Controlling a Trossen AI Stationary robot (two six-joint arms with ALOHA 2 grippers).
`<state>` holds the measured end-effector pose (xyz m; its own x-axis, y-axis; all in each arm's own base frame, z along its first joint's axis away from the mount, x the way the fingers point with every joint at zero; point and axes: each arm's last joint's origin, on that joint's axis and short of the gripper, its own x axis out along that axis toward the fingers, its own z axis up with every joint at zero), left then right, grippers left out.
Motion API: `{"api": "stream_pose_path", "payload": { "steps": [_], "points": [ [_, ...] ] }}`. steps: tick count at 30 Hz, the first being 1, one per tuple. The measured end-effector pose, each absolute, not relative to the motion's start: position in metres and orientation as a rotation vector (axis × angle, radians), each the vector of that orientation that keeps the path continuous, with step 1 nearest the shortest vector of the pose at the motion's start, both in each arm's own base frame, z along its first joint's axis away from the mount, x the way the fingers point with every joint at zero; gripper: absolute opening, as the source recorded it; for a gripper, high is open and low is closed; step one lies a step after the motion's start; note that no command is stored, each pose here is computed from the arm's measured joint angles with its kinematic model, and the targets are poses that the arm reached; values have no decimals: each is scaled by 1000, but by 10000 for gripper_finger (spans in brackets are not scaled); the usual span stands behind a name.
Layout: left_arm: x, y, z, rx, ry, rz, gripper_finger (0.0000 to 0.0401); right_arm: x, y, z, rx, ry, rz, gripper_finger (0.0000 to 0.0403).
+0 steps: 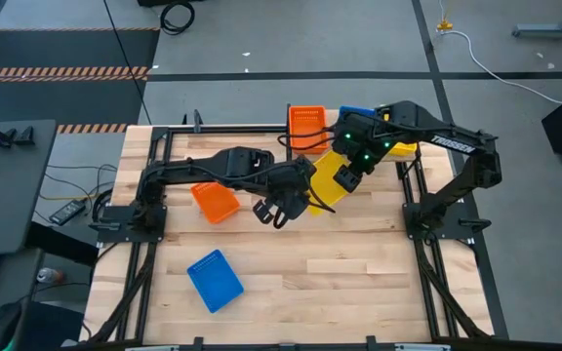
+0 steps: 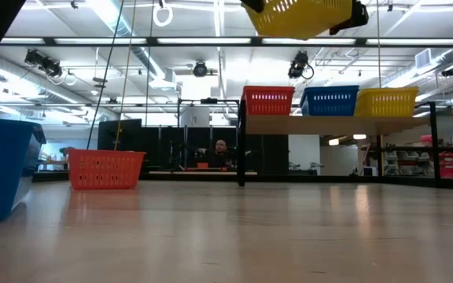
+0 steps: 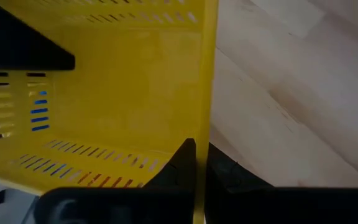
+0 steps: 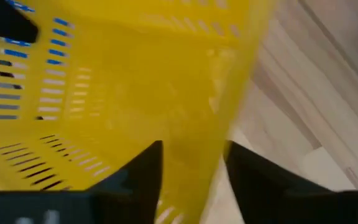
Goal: Stack baskets on shelf by color
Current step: Stack the yellow basket on top of the yellow basket on the shelf
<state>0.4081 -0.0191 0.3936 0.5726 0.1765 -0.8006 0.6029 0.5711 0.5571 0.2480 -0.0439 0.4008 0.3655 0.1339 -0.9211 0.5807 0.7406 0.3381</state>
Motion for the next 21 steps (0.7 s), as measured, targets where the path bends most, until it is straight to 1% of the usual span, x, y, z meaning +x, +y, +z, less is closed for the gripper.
{"api": "stream_pose_path", "payload": {
  "steps": [3,6,7,8,12,14,18,21],
  "points": [
    [407,-21,398,955,924,-286,17,246,-43,401,713,1191,-322,121],
    [410,-21,401,880,891,-238,28,243,-44,400,692,1215,-339,44],
    [411,-21,401,841,881,-218,31,243,-44,400,677,1220,-338,23],
    [411,-21,402,804,876,-198,36,242,-45,400,665,1229,-333,14],
    [412,-18,402,683,883,-120,60,238,-53,400,672,1229,-354,18],
    [412,-16,403,623,882,-77,77,232,-58,404,689,1203,-374,10],
    [409,-9,409,500,856,4,113,220,-67,410,702,1154,-456,9],
    [406,-4,416,450,828,42,139,206,-74,417,727,1112,-503,9]
  ]
}}
